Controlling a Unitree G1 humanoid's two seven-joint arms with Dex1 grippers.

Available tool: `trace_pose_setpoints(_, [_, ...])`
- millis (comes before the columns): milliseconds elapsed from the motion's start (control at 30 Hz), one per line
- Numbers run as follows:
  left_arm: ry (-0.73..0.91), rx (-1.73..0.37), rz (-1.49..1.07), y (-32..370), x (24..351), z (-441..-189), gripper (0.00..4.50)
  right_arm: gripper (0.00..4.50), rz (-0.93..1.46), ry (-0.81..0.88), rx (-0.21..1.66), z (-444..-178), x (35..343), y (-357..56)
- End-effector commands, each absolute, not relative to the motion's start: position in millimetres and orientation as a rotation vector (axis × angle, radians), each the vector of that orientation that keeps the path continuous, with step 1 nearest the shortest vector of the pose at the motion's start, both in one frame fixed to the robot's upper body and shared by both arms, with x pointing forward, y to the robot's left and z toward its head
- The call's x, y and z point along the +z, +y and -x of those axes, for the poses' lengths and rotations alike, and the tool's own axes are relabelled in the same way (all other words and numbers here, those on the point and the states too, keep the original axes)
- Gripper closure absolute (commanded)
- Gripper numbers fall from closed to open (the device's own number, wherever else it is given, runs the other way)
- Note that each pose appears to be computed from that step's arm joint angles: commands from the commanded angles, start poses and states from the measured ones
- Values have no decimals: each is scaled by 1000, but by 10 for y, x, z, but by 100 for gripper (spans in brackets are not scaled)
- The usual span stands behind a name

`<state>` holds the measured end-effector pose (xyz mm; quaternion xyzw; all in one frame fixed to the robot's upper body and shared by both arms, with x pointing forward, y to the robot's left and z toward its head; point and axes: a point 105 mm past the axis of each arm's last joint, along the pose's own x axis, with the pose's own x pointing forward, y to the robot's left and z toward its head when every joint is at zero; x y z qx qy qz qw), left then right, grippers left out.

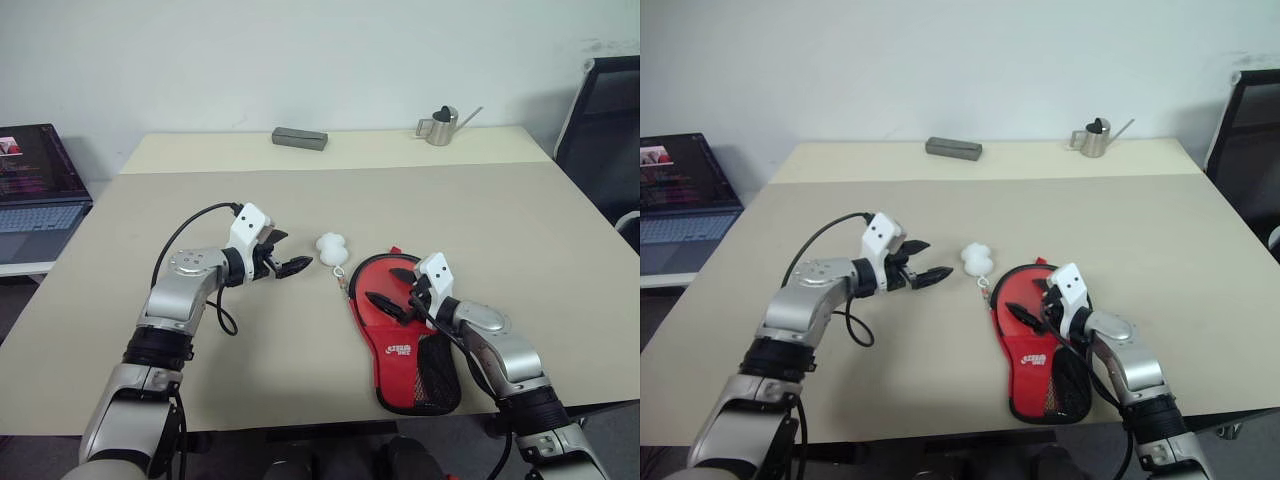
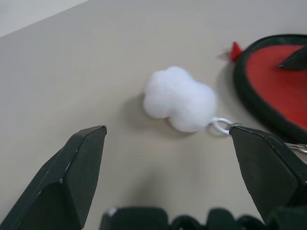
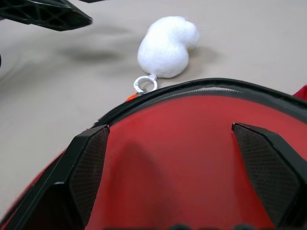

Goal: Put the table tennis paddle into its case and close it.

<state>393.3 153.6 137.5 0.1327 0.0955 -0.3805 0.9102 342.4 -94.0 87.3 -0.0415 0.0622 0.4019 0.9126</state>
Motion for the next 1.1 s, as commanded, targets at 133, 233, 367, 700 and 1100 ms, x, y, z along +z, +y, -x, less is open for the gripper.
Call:
trace_pose_setpoints(133, [113, -798, -301, 1282, 1559, -4129, 0, 3, 85, 151, 829, -3430, 777, -925])
trace_pose_setpoints(233, [105, -830, -293, 1144, 1573, -4171, 0, 3, 73, 152, 821, -3431, 782, -911])
trace_pose_setpoints(367, [123, -824, -296, 1031, 1521, -4276, 0, 3, 66, 145, 803, -3448, 797, -901])
trace_pose_setpoints(700, [195, -794, -317, 843, 1312, -4447, 0, 3, 40, 121, 802, -3451, 896, -806])
trace_pose_setpoints(1100, [265, -792, -317, 745, 1080, -4422, 128, 0, 28, 90, 763, -3443, 988, -785])
